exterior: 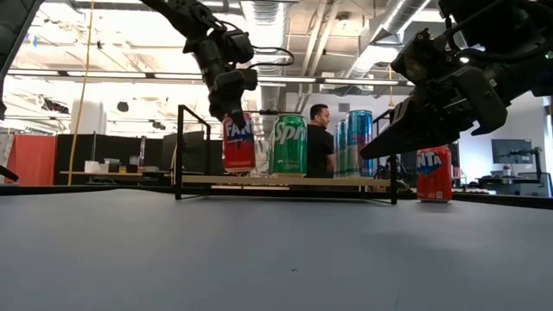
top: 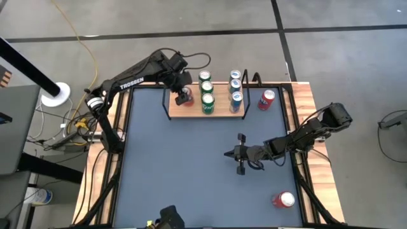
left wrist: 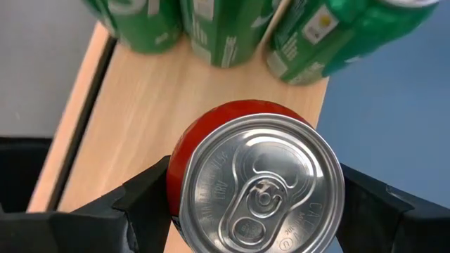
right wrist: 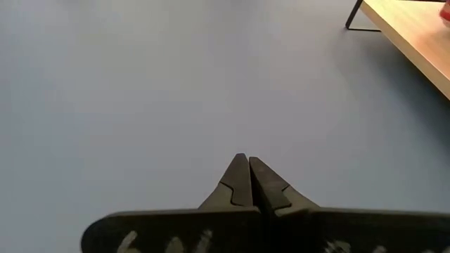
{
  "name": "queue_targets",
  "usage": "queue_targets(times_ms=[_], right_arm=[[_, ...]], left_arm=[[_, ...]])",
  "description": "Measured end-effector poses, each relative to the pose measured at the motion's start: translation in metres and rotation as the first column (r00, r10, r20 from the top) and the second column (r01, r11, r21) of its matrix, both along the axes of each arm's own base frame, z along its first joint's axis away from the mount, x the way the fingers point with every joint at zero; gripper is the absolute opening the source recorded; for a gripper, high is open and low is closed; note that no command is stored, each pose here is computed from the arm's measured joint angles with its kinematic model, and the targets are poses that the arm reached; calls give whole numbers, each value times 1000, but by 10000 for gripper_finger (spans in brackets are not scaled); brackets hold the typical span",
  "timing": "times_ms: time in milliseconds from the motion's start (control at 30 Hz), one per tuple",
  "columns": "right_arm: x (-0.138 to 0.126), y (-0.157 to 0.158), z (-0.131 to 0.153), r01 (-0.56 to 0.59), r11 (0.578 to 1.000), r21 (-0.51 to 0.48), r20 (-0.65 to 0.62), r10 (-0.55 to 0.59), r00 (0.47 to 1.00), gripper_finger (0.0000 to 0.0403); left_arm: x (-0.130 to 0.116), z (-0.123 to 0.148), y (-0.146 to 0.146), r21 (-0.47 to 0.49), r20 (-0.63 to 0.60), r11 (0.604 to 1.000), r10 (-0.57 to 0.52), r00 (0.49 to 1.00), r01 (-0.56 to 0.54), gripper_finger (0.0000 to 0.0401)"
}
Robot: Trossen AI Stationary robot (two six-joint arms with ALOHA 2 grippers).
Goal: Place canned beverage on shelf
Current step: Put the middle red soda can on the shelf
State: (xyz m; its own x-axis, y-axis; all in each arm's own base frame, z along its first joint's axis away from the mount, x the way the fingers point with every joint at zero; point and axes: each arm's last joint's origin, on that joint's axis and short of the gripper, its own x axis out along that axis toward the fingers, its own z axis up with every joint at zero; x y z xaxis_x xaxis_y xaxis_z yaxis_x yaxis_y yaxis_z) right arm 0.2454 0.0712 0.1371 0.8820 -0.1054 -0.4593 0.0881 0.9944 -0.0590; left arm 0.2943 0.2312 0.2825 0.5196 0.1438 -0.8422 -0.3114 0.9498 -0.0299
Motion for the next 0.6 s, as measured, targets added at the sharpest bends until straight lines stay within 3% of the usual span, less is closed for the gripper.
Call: queue_targets(times_ms=[333, 600], right_arm=[[0, 0, 0, 0, 1000, 0, 1, 0, 1000, 0], [0, 0, 0, 0, 1000, 0, -1, 0, 1000, 0]], left_arm=[[2, -9, 1, -38, -3, 996, -81, 997, 81, 288], [3, -11, 1, -11, -23, 989, -146, 989, 146, 288]])
